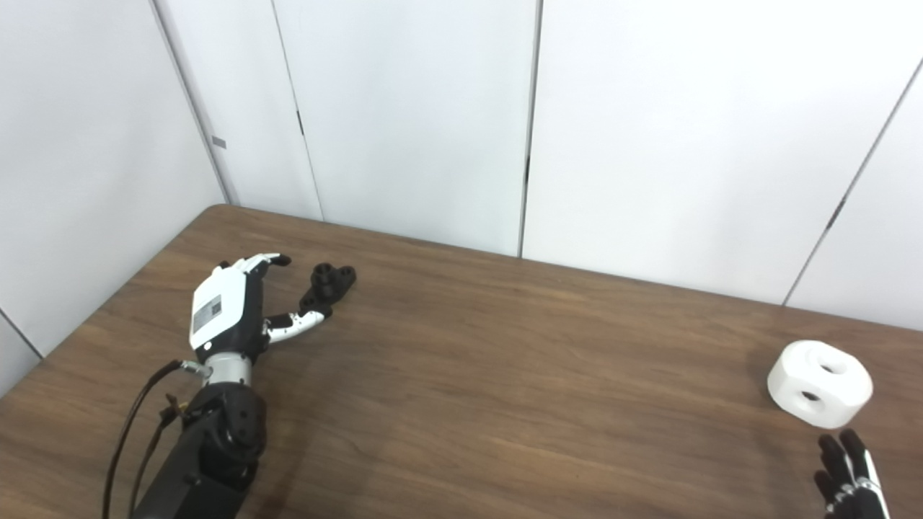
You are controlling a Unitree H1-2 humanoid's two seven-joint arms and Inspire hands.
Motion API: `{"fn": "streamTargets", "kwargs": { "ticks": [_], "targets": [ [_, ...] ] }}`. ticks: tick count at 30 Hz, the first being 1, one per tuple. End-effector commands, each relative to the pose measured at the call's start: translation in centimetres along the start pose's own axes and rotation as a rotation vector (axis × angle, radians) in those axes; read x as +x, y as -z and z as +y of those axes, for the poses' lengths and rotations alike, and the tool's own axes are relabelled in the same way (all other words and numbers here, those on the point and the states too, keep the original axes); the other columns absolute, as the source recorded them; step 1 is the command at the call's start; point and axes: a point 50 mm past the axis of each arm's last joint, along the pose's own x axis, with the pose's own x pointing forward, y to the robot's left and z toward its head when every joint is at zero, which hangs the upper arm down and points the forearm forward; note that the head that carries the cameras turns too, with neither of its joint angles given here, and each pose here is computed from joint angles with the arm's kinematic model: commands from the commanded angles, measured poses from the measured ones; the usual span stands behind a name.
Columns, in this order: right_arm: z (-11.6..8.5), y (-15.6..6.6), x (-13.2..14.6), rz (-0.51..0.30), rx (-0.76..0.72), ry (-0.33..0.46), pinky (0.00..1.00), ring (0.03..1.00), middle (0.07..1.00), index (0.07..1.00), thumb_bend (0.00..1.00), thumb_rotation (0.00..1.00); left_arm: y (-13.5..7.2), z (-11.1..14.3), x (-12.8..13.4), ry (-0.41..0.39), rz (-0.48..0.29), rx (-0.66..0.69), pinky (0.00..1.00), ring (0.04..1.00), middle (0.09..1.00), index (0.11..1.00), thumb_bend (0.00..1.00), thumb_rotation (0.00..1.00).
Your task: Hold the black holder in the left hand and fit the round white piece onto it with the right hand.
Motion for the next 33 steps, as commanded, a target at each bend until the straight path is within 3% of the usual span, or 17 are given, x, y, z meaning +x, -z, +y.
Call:
{"fn": "streamTargets", "kwargs": {
  "ticks": [1,19,33],
  "targets": [
    [0.1,2.5,-2.8,0.120,0.019,0.022,1.00,0.992,0.961,0.979,0.66,1.00,-1.1,1.2,2.0,-0.060,-0.034,0.019,1.00,0.929,0.874,0.763,0.89,0.29],
    [0.2,2.3,-3.1,0.128,0.018,0.036,1.00,0.988,0.965,0.965,0.66,1.00,-1.8,-1.0,5.5,-0.031,0.007,0.047,1.00,0.919,0.858,0.708,0.88,0.32],
    [0.2,2.1,-3.2,0.124,0.019,0.036,1.00,0.979,0.961,0.965,0.65,0.99,-1.0,-2.0,7.2,-0.023,0.069,0.133,1.00,0.923,0.855,0.694,0.89,0.33]
  ]
}}
